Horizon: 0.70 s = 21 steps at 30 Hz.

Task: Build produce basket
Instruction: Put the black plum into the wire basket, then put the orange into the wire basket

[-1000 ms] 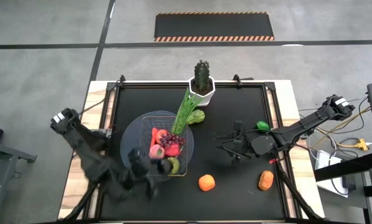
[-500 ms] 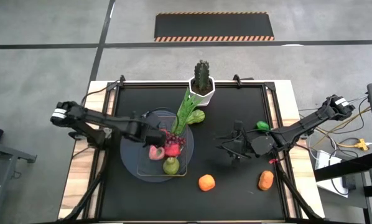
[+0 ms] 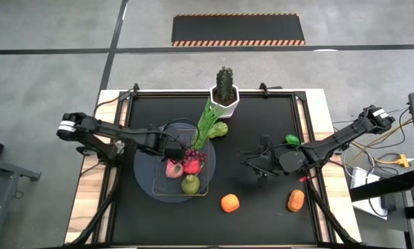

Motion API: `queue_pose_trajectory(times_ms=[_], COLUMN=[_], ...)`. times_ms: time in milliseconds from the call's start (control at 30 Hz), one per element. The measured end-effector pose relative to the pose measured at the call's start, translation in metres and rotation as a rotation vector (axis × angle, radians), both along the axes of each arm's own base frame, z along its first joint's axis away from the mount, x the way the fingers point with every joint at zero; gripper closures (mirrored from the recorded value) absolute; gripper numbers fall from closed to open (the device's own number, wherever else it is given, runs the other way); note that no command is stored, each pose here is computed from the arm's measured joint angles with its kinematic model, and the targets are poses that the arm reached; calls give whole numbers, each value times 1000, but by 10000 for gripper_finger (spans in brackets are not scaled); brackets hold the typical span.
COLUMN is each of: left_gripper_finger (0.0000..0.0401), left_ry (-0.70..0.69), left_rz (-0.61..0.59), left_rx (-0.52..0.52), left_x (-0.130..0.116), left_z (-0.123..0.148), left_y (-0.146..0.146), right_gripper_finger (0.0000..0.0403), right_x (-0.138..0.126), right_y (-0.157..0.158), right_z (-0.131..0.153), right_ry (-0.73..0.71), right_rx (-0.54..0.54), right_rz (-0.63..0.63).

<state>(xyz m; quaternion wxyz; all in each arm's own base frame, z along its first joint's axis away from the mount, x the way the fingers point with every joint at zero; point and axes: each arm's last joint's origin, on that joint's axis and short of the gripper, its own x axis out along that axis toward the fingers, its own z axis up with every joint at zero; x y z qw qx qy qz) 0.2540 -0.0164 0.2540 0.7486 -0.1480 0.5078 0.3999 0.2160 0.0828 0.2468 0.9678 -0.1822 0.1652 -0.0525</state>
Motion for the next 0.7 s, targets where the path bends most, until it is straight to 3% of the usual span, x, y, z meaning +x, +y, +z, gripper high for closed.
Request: queue_pose_trajectory(times_ms=[133, 400, 700], left_gripper_finger=[157, 97, 88], left_ry=[6, 17, -21], left_rz=[0, -16, -83], left_rx=[2, 8, 4], left_x=[0, 0, 3], left_z=[-1, -2, 17], left_y=[0, 0, -3], right_gripper_finger=[257, 257, 257], right_x=[0, 0, 1], right_y=[0, 0, 5], right_z=[0, 0, 9], right_ry=[0, -7, 26], right_rx=[1, 50, 233], right_rz=[-1, -10, 88])
